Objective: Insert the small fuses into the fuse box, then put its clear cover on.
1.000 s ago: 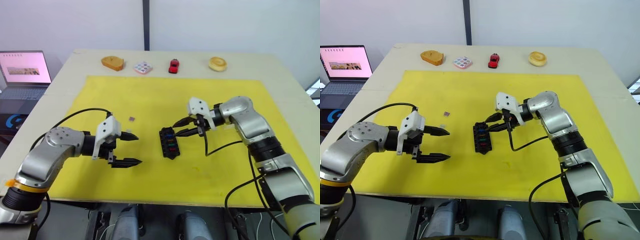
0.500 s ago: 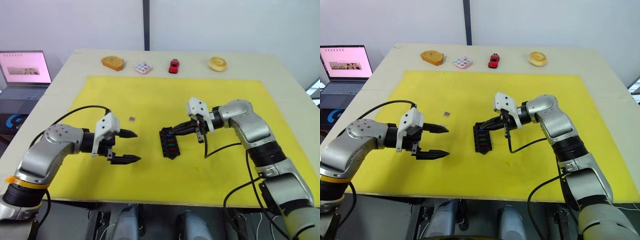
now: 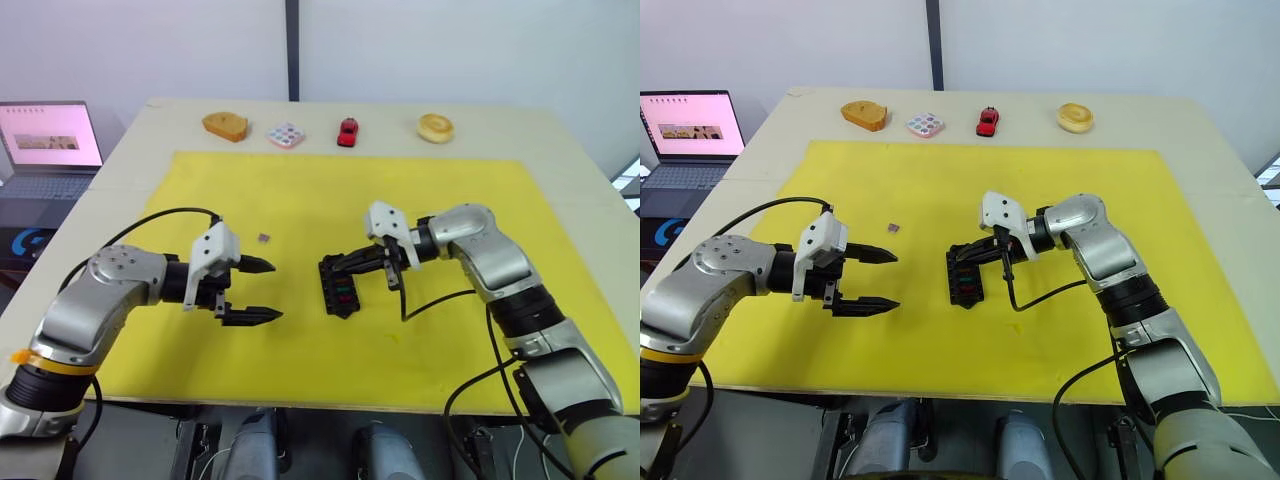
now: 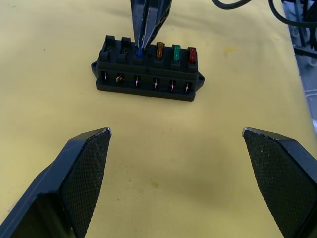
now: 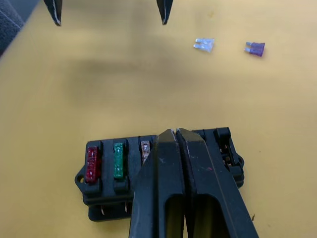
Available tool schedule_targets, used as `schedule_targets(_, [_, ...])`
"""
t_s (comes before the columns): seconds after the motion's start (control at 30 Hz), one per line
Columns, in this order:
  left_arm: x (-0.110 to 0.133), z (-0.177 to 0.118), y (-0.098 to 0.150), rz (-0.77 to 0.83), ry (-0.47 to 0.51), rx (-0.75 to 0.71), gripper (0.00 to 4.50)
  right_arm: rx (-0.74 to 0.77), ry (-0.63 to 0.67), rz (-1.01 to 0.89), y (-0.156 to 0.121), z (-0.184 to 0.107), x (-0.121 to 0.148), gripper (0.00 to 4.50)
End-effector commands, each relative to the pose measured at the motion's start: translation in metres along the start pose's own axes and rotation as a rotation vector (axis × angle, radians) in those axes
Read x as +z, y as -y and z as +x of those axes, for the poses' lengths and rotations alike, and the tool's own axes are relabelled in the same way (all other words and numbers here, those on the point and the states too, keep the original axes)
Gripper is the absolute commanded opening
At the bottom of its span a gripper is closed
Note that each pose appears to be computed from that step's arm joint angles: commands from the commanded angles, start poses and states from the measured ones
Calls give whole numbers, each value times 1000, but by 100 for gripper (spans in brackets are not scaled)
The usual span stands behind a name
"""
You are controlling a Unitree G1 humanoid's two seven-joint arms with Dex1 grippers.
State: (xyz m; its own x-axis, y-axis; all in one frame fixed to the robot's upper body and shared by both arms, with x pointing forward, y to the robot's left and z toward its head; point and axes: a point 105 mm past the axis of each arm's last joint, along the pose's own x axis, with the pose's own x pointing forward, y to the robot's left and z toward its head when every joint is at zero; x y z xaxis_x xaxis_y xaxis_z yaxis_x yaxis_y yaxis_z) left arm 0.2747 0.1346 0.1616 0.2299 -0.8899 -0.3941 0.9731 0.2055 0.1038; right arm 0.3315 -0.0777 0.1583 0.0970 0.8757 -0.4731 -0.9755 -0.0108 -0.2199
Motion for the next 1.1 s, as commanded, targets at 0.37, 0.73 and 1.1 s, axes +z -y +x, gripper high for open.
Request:
schedule_targets(0.37, [7,-3,1,37,7,9,450,4,-43,22,-2,2,-14,7])
schedule_targets(0.73, [5,-3,-1,46,3,17,450,25,-93,78,-8,4,-32,7])
schedule_targets(1.1, [4,-4,0,50,3,24,450,43,-126,97,-12,5,-42,7])
